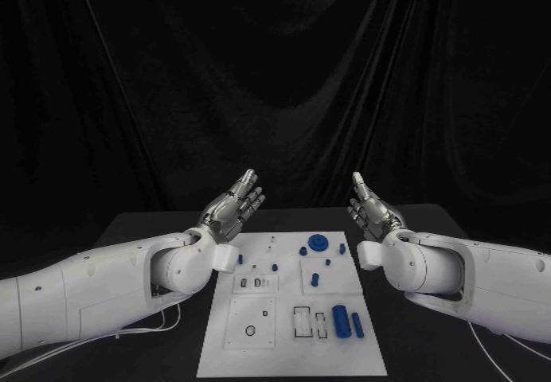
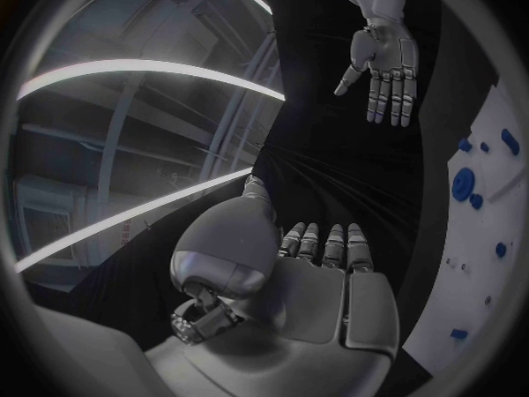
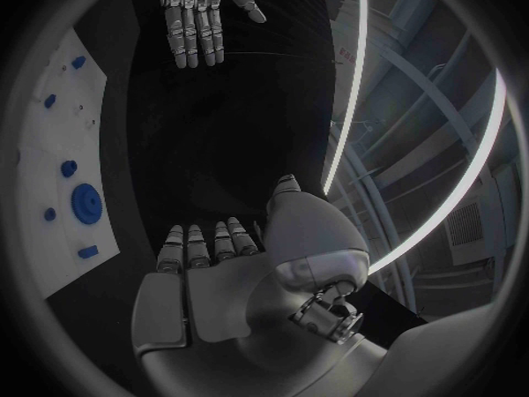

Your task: Assemble the parts on the task board

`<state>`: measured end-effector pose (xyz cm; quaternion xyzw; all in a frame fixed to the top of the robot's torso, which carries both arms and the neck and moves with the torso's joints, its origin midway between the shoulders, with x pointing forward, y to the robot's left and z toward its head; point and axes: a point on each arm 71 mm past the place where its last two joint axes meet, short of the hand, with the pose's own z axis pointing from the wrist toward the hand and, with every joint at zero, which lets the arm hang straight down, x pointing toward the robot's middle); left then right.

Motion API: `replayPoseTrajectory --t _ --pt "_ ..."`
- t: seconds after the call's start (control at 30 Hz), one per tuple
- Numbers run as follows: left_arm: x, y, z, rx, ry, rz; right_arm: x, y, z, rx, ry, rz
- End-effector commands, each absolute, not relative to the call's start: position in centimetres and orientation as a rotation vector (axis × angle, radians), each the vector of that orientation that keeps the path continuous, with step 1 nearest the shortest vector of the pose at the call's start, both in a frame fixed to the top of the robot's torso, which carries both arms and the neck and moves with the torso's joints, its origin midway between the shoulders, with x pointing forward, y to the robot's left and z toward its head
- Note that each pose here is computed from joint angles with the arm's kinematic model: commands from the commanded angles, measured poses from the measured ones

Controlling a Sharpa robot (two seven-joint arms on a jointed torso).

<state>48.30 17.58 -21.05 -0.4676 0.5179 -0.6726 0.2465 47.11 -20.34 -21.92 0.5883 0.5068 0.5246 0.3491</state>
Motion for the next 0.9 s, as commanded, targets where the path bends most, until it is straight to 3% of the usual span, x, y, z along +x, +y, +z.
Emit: replayPoseTrajectory --t 0.03,0.13,0.17,0.27,0.4,0.57,0.7,0.9 --pt "48.2 17.1 -20.2 -1.306 1.357 -2.031 47.1 -20.2 -21.9 1.558 1.322 1.387" --pt "48.3 17.1 -20.2 -1.307 1.356 -2.041 47.1 -20.2 -21.9 1.558 1.322 1.387" --pt "48.7 18.4 -20.4 -1.216 1.393 -2.027 47.5 -21.5 -22.2 1.592 1.358 1.425" --pt "48.7 18.5 -20.3 -1.191 1.398 -2.02 47.6 -21.6 -22.2 1.576 1.373 1.44" --pt "48.8 18.8 -20.4 -1.133 1.424 -2.013 48.0 -21.9 -21.9 1.438 1.444 1.458" --pt "48.9 19.2 -20.4 -1.069 1.459 -1.995 48.8 -22.1 -20.8 1.148 1.566 1.453" --pt "48.9 19.6 -20.5 -1.027 1.488 -1.981 49.8 -22.3 -19.2 0.877 1.653 1.388" --pt "48.7 20.8 -20.4 -1.006 1.495 -1.97 51.1 -22.0 -15.9 0.343 1.703 1.183"
